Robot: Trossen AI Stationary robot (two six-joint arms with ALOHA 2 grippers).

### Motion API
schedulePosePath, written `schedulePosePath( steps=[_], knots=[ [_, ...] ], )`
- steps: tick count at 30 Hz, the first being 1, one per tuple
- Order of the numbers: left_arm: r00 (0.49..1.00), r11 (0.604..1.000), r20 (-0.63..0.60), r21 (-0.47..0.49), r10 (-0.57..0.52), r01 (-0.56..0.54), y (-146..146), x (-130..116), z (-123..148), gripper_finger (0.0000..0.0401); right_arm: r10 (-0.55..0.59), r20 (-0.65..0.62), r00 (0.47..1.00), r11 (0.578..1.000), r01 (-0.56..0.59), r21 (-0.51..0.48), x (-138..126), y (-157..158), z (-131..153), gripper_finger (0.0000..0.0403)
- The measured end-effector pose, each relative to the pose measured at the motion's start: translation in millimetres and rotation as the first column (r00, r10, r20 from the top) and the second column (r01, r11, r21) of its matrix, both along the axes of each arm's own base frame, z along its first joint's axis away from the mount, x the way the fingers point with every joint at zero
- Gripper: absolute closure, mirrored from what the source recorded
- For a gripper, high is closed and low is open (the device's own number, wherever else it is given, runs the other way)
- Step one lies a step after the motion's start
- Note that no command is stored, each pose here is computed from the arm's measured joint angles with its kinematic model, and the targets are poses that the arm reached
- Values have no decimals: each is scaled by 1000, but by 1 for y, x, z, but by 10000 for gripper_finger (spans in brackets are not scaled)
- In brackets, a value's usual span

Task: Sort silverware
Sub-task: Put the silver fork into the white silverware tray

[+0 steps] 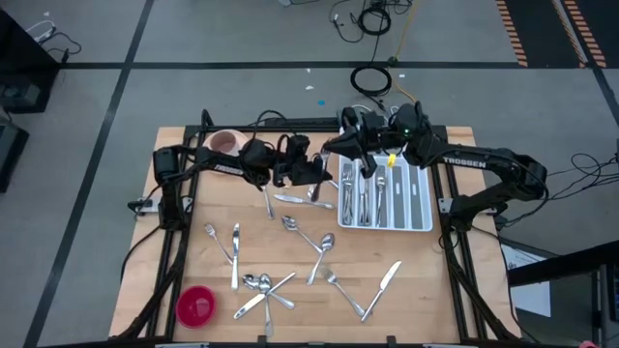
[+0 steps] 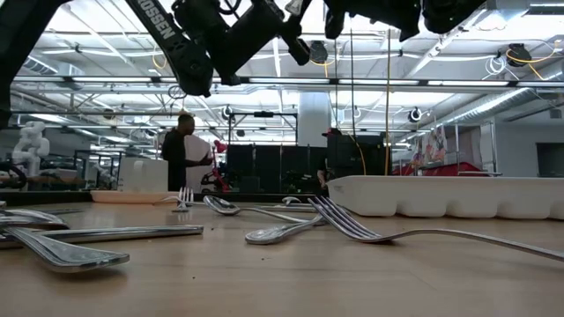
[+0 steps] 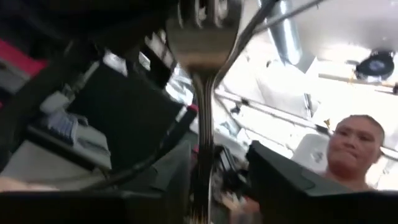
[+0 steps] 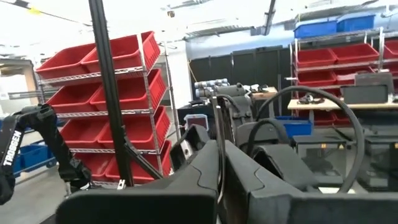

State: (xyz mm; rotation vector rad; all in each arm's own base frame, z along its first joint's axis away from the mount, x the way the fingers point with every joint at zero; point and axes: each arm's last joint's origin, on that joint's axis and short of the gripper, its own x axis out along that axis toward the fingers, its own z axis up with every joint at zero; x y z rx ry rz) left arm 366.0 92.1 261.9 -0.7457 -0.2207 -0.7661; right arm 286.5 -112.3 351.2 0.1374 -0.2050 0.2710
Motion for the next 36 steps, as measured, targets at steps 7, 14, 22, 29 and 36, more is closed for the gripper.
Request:
schedulePosePath(
  steps=[7,14,22,29,36],
  knots=[
    [977,992,-181,19,-116,121,27,-7,-9,176,57,-97,994,980,-37,193,-8,-18,-4,402],
    [925,990,-353,-24,-138,138,57,-13,-23,173,-10,-445,895,955,140,261,-31,-38,-36,402],
    [948,998,-310,-39,-67,57,68,-24,-8,173,-115,-653,749,919,330,217,-52,-49,-84,402],
    [981,996,-172,40,88,-83,69,-59,27,173,-124,-632,765,851,410,329,-67,-39,-143,402],
    [906,925,-200,12,374,-379,69,-114,20,173,-205,-605,769,800,488,349,-81,-30,-172,403]
  ],
)
